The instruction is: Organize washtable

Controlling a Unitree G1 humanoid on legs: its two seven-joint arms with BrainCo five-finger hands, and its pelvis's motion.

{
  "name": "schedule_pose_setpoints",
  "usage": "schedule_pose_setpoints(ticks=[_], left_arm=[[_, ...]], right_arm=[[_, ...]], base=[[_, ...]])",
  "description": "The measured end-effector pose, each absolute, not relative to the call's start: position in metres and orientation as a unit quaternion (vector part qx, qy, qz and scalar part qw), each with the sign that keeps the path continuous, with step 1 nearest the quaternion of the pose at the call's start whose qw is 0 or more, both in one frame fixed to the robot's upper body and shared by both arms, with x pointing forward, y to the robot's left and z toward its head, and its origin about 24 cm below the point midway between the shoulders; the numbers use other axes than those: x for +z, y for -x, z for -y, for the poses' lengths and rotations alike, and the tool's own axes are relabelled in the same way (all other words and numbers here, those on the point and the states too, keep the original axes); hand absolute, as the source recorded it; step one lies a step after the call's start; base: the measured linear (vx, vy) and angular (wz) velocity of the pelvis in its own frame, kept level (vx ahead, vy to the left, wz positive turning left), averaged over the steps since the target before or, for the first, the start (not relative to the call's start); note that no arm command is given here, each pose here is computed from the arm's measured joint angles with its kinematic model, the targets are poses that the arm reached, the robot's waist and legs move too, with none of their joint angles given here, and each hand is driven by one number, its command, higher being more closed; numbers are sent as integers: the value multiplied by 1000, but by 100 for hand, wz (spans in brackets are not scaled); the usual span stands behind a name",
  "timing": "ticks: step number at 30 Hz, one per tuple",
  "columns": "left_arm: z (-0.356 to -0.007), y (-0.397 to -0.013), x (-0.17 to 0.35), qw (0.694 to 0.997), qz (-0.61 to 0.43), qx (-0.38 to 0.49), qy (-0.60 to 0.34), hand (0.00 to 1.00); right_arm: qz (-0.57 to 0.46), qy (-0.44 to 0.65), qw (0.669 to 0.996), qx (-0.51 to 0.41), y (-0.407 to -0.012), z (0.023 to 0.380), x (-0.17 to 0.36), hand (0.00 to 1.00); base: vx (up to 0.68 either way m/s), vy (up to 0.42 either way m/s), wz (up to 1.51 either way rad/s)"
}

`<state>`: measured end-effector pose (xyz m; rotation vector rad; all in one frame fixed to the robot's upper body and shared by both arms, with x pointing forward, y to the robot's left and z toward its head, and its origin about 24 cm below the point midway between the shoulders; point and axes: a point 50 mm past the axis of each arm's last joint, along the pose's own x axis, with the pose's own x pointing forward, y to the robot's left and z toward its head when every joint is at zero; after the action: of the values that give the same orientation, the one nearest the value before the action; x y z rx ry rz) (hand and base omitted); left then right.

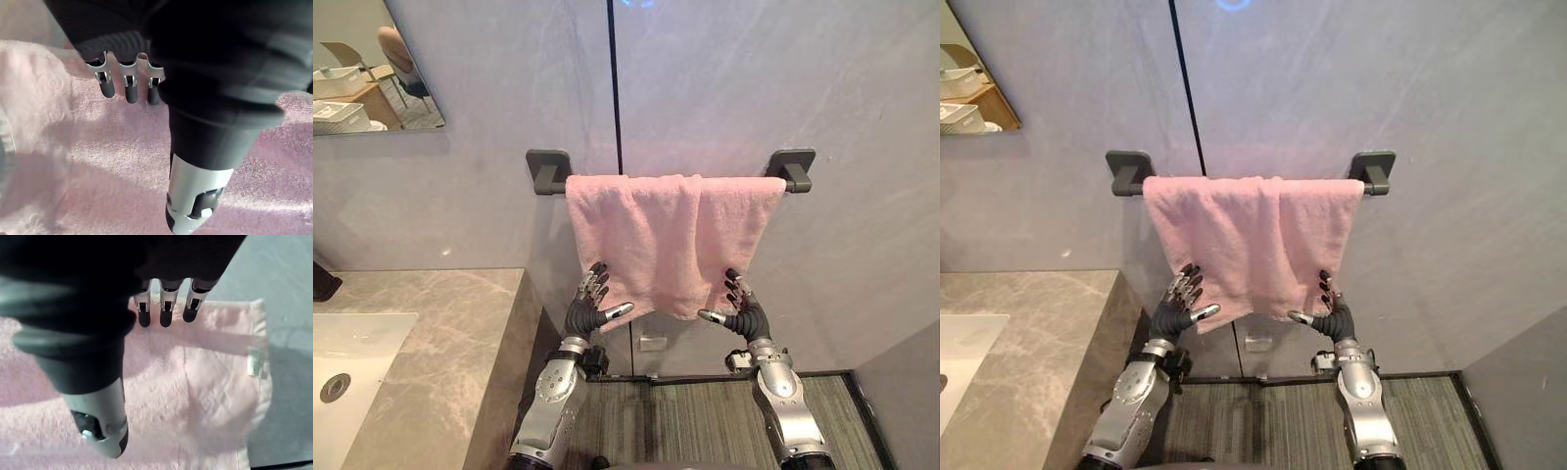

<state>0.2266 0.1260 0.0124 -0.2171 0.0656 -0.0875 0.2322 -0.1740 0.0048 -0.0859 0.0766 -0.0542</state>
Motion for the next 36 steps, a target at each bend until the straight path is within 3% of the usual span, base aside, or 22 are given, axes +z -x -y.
schedule_pose_setpoints(ticks=[23, 36], left_arm=[[-169, -234, 17, 993, -12, 49, 103, 0], [-181, -203, -8, 986, -58, 88, 128, 0]], right_arm=[[-26, 19, 985, -171, -232, 227, 11, 0], [-60, -4, 979, -195, -213, 227, -6, 0]], base=[[0, 0, 0], [-1, 0, 4]])
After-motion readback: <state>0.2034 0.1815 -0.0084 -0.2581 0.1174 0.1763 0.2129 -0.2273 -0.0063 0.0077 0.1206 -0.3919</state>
